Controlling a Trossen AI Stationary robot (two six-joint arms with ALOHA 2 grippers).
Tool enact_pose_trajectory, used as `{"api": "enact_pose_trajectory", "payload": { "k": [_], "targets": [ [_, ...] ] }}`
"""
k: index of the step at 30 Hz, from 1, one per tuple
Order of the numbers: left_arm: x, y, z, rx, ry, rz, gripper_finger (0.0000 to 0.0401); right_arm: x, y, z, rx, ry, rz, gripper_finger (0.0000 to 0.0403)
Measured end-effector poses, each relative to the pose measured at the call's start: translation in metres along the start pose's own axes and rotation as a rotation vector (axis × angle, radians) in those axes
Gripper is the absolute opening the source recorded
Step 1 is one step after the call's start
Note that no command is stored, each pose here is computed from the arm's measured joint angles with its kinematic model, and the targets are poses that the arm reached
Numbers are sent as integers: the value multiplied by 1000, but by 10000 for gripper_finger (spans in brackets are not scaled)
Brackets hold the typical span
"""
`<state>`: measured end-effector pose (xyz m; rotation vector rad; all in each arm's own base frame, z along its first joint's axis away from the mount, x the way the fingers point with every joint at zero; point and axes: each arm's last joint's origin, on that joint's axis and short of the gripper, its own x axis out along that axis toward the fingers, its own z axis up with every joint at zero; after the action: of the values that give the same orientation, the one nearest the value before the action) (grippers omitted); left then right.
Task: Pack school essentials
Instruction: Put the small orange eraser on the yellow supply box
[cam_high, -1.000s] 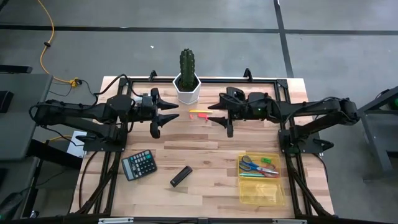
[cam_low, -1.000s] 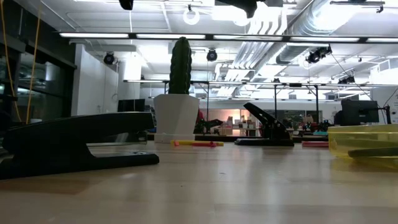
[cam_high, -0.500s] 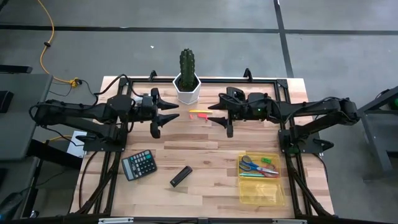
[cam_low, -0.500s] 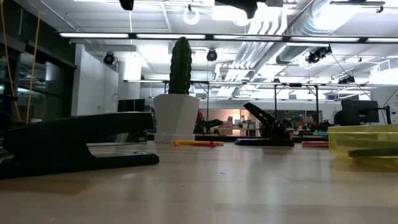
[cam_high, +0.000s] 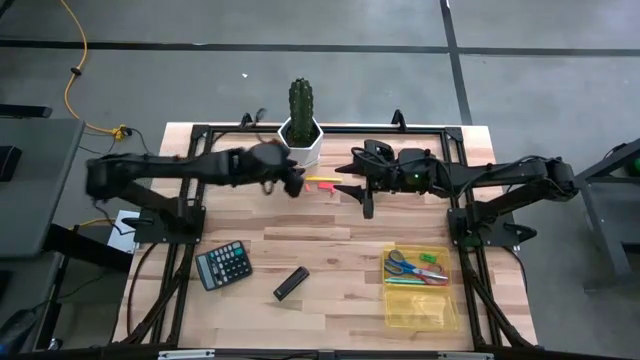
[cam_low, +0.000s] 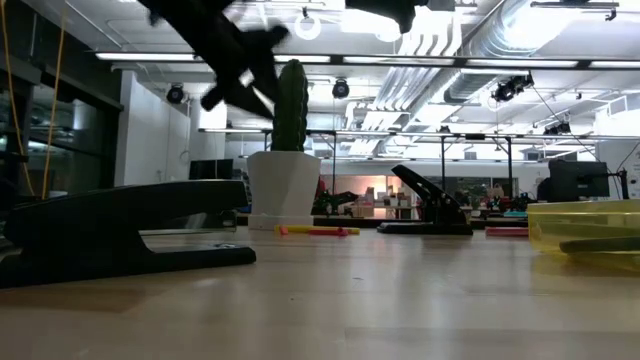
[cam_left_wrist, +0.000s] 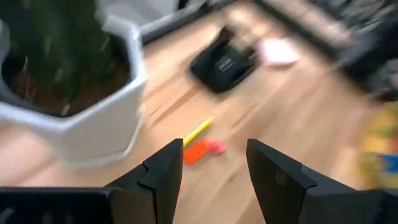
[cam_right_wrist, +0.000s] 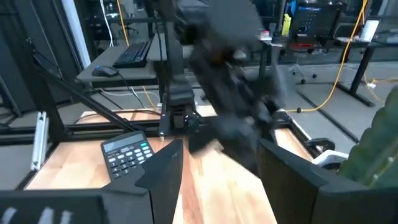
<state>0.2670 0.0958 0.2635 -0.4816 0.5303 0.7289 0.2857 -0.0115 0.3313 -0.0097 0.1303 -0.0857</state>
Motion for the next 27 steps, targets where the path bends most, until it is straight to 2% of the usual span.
{"api": "enact_pose_trajectory", "payload": {
  "k": [5, 9, 12, 17, 22, 27],
  "targets": [
    [57, 3, -5, -47, 175, 47, 168, 0, 0, -2, 10, 16, -5, 195],
    [96, 6, -25, -81, 291, 129, 168, 0, 0, -3, 10, 26, -5, 195],
    [115, 9, -43, -162, 363, 189, 168, 0, 0, -3, 10, 33, -5, 195],
    [131, 10, -62, -187, 410, 247, 168, 0, 0, -5, 9, 46, -7, 195],
    [135, 8, -65, -222, 332, 325, 168, 0, 0, -5, 9, 49, -17, 195],
    [138, 7, -66, -235, 294, 350, 167, 0, 0, -5, 9, 50, -16, 195]
  ]
}}
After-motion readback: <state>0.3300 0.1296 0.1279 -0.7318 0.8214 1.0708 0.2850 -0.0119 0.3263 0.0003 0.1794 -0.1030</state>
